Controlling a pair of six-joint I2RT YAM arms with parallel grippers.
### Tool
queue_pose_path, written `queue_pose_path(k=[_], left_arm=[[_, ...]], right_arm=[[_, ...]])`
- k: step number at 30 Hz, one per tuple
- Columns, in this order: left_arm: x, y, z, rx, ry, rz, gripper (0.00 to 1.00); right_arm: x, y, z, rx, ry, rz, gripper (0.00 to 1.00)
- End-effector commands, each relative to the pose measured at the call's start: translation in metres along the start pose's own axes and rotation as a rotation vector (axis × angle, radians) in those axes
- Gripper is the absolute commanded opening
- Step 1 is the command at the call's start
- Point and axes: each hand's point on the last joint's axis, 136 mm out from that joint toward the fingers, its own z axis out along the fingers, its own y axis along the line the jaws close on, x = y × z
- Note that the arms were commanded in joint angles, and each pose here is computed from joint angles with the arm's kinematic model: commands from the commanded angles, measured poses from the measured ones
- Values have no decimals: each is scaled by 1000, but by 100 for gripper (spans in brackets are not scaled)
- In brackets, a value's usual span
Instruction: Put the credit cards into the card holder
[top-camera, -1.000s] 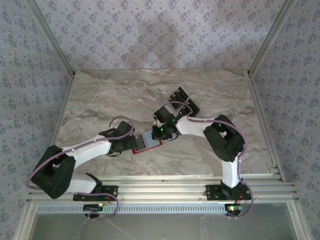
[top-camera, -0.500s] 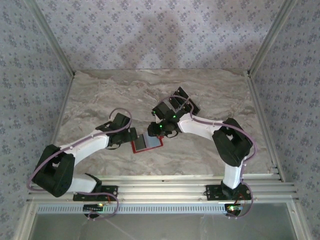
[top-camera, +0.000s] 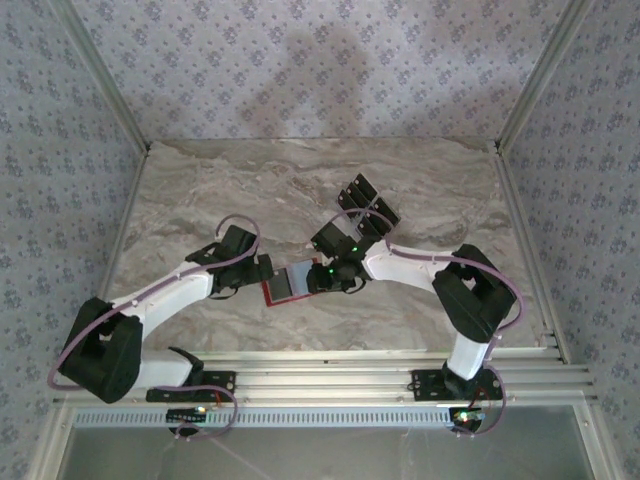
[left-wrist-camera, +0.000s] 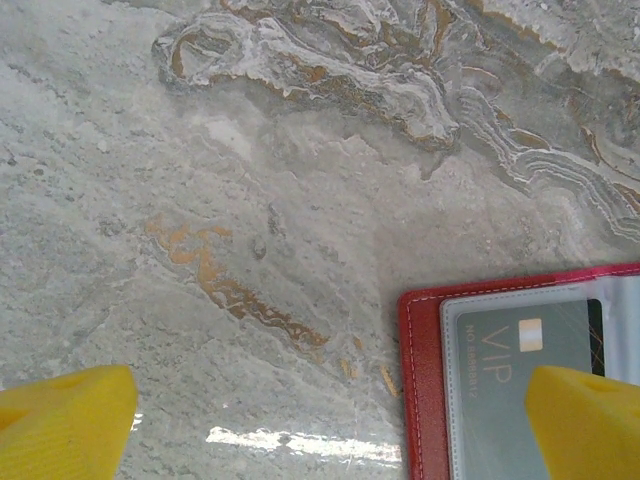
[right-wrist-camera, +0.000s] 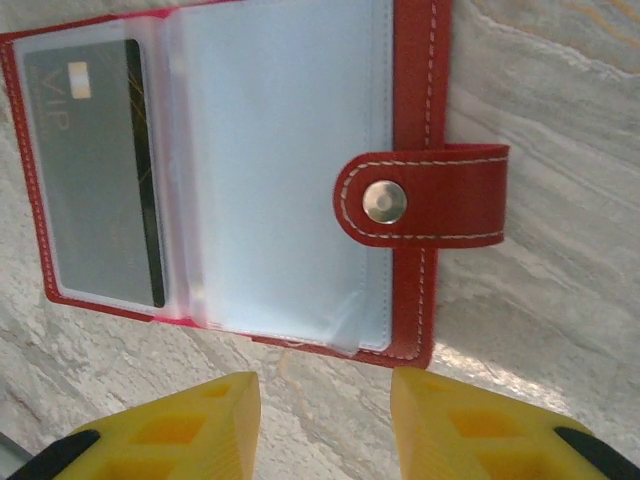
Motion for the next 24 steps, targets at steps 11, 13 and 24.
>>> queue_pose_path(k=[11,13,24], left_arm=[[-8,-3,-6,13,-16,4,100],[-8,-4,-6,16,-17,4,100],[-7,-5,-3,16,-11,0,100]], right_arm=[[1,-2,15,11,4,45,41],[2,-2,18,8,8,50,41],[-4,2,22,-12,6,50,38]])
